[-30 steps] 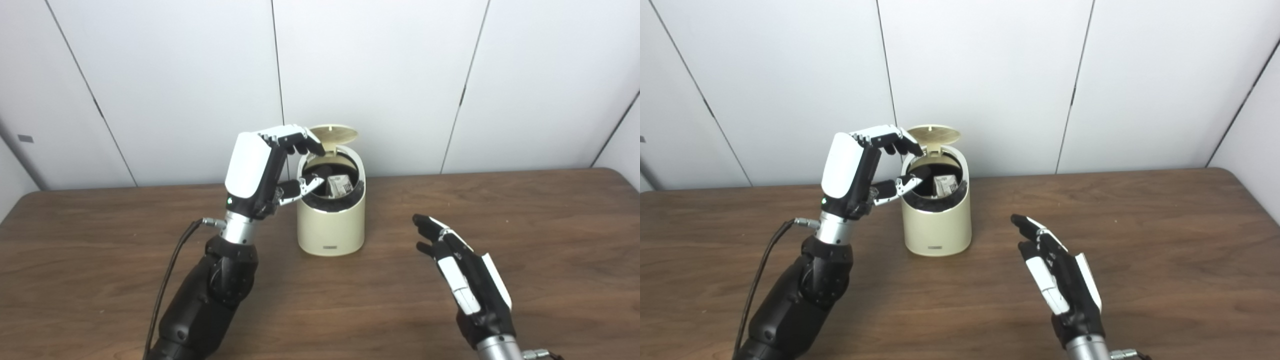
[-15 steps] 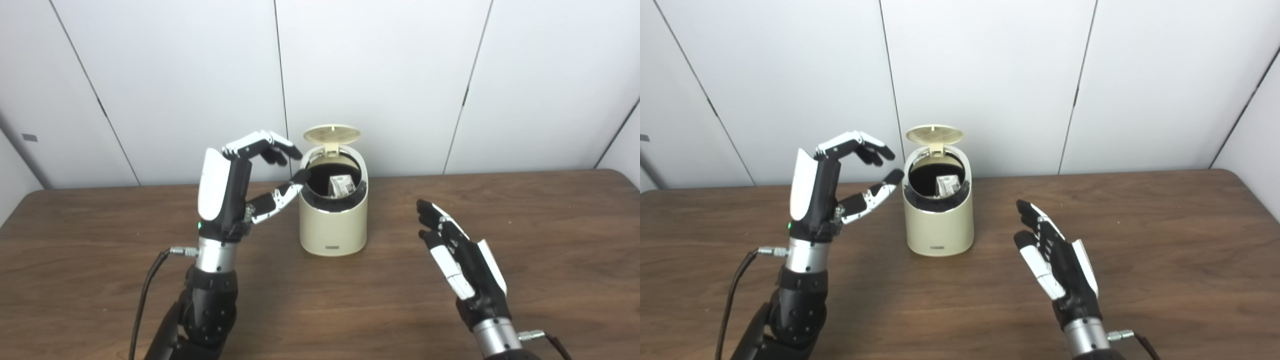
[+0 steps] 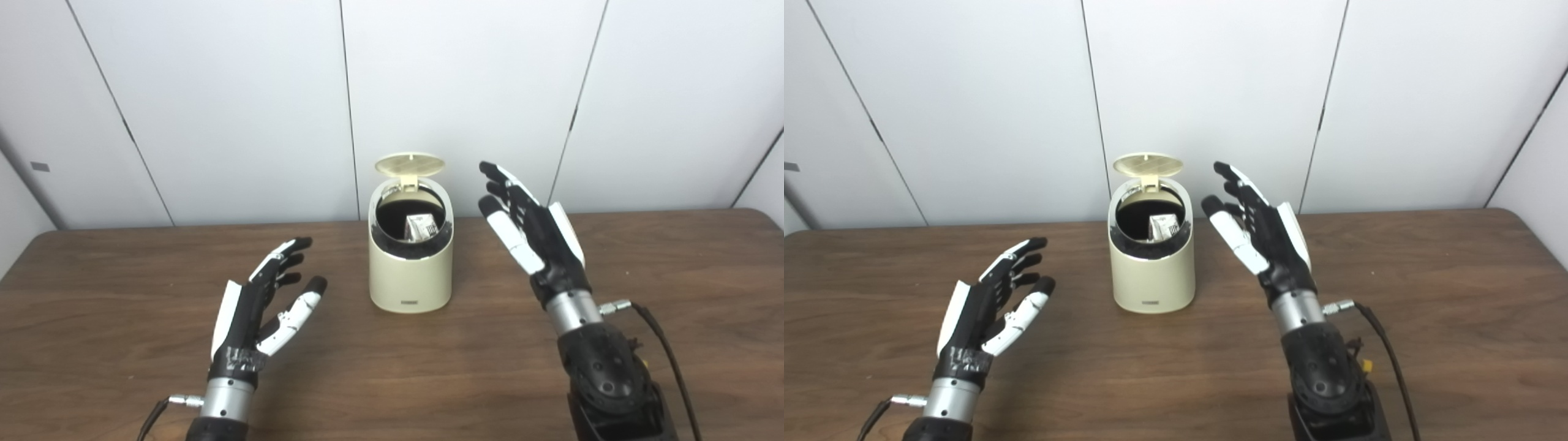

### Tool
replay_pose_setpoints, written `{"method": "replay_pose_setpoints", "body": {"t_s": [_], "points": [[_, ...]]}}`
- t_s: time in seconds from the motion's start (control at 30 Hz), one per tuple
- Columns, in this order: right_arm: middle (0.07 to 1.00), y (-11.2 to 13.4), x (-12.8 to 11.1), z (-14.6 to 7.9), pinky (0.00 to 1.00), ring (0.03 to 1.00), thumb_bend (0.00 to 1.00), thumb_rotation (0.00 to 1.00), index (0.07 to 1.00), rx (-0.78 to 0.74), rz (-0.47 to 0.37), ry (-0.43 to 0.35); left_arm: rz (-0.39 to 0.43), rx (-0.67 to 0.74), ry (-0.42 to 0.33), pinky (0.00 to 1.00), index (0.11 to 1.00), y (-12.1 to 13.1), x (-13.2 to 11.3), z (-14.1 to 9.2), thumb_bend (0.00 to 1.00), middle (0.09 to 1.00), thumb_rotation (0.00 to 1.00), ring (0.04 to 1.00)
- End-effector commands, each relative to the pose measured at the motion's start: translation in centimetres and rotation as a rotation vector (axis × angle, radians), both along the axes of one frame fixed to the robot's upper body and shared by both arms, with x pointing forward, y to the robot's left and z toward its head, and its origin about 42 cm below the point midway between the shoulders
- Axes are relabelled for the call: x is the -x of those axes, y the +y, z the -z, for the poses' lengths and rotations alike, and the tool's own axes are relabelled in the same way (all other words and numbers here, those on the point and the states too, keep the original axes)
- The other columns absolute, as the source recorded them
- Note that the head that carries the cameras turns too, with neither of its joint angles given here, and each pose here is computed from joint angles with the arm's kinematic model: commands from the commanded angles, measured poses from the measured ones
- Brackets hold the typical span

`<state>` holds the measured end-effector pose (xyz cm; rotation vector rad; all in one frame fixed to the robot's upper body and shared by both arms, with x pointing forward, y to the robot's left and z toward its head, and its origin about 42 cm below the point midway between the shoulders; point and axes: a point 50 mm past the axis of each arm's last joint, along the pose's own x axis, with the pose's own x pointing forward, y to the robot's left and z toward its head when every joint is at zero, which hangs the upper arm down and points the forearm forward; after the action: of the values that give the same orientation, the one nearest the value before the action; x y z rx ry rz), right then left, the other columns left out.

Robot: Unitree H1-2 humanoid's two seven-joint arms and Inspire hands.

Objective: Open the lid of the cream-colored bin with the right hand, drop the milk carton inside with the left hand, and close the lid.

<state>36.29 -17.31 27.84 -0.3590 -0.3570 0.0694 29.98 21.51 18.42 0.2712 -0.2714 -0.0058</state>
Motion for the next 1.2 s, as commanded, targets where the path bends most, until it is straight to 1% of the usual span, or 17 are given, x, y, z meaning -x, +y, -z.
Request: {"method": "replay_pose_setpoints", "body": {"t_s": [0.0, 0.1, 0.13, 0.2, 0.27, 0.33, 0.37, 0.43, 0.53, 0.57, 0.63, 0.7, 0.73, 0.97, 1.0, 1.1, 1.17], "points": [[0.948, 0.4, -1.2, -2.2, 0.83, 0.923, 0.58, 0.89, 0.895, 0.064, 0.008, -0.091, 0.002, 0.038, -0.065, 0.89, 0.983, -0.3, 0.1, -1.4, 0.59, 0.977, 0.85, 0.927], [0.953, 0.4, -2.8, -3.1, 0.87, 0.941, 0.59, 0.92, 0.903, 0.157, 0.025, -0.125, -0.008, 0.09, -0.05, 0.93, 0.979, -0.1, 0.4, -0.4, 0.58, 0.98, 0.85, 0.939], [0.95, 0.5, -3.2, -3.4, 0.87, 0.94, 0.58, 0.93, 0.902, 0.181, 0.031, -0.132, -0.008, 0.103, -0.041, 0.94, 0.979, -0.1, 0.5, -0.1, 0.58, 0.981, 0.86, 0.945], [0.949, 0.6, -4.2, -4.1, 0.86, 0.937, 0.58, 0.93, 0.897, 0.226, 0.037, -0.133, -0.012, 0.124, -0.013, 0.94, 0.982, 0.1, 0.6, 0.6, 0.6, 0.984, 0.87, 0.952], [0.968, 0.8, -4.8, -4.7, 0.87, 0.951, 0.58, 0.93, 0.896, 0.259, 0.039, -0.13, -0.015, 0.136, 0.015, 0.94, 0.995, 0.3, 0.6, 1.0, 0.61, 0.994, 0.87, 0.968], [0.993, 1.2, -5.7, -5.4, 0.86, 0.965, 0.57, 0.89, 0.89, 0.288, 0.036, -0.126, -0.023, 0.161, 0.051, 0.97, 1.0, 0.5, 0.7, 1.4, 0.63, 0.993, 0.85, 0.984], [0.993, 1.4, -6.2, -5.5, 0.86, 0.965, 0.57, 0.89, 0.89, 0.3, 0.033, -0.122, -0.028, 0.184, 0.062, 0.97, 1.0, 0.5, 0.7, 1.7, 0.63, 0.993, 0.85, 0.984], [0.999, 1.7, -7.1, -5.7, 0.87, 0.984, 0.58, 0.84, 0.884, 0.326, 0.028, -0.124, -0.033, 0.219, 0.071, 0.98, 0.998, 0.5, 0.9, 2.0, 0.61, 0.987, 0.81, 0.983], [1.0, 2.2, -8.0, -5.7, 0.86, 0.986, 0.58, 0.8, 0.869, 0.375, 0.015, -0.133, -0.029, 0.238, 0.079, 0.98, 0.997, 0.2, 1.1, 2.3, 0.6, 0.985, 0.79, 0.978], [1.0, 2.2, -8.1, -5.8, 0.85, 0.984, 0.58, 0.79, 0.857, 0.411, 0.013, -0.145, -0.029, 0.238, 0.08, 0.98, 0.998, 0.1, 1.1, 2.3, 0.61, 0.986, 0.79, 0.979], [1.0, 2.3, -8.3, -5.8, 0.84, 0.993, 0.58, 0.81, 0.833, 0.484, 0.019, -0.169, -0.032, 0.236, 0.085, 0.99, 0.998, -0.1, 1.2, 2.4, 0.61, 0.985, 0.79, 0.977], [1.0, 2.2, -8.3, -5.9, 0.84, 0.994, 0.59, 0.82, 0.809, 0.527, 0.029, -0.181, -0.035, 0.242, 0.084, 0.99, 0.996, -0.3, 1.2, 2.3, 0.63, 0.985, 0.79, 0.975], [1.0, 2.3, -8.2, -6.0, 0.85, 0.997, 0.59, 0.83, 0.793, 0.543, 0.032, -0.185, -0.037, 0.246, 0.082, 1.0, 0.997, -0.4, 1.2, 2.2, 0.62, 0.984, 0.78, 0.978], [1.0, 2.0, -7.7, -6.0, 0.89, 1.0, 0.58, 0.81, 0.709, 0.588, 0.024, -0.219, -0.035, 0.264, 0.076, 1.0, 0.983, -0.8, 1.0, 2.0, 0.62, 0.976, 0.76, 0.972], [1.0, 2.0, -7.5, -6.1, 0.91, 1.0, 0.58, 0.82, 0.693, 0.599, 0.022, -0.227, -0.037, 0.27, 0.078, 1.0, 0.992, -0.9, 1.0, 1.9, 0.58, 0.974, 0.73, 0.97], [1.0, 1.8, -6.7, -6.4, 0.96, 1.0, 0.57, 0.81, 0.679, 0.623, 0.021, -0.248, -0.047, 0.288, 0.084, 1.0, 0.996, -1.1, 1.0, 1.8, 0.52, 0.967, 0.66, 0.973], [1.0, 1.6, -6.3, -6.5, 0.97, 1.0, 0.57, 0.8, 0.672, 0.636, 0.024, -0.26, -0.048, 0.291, 0.086, 1.0, 0.999, -1.1, 0.9, 1.8, 0.49, 0.972, 0.64, 0.978]]}}
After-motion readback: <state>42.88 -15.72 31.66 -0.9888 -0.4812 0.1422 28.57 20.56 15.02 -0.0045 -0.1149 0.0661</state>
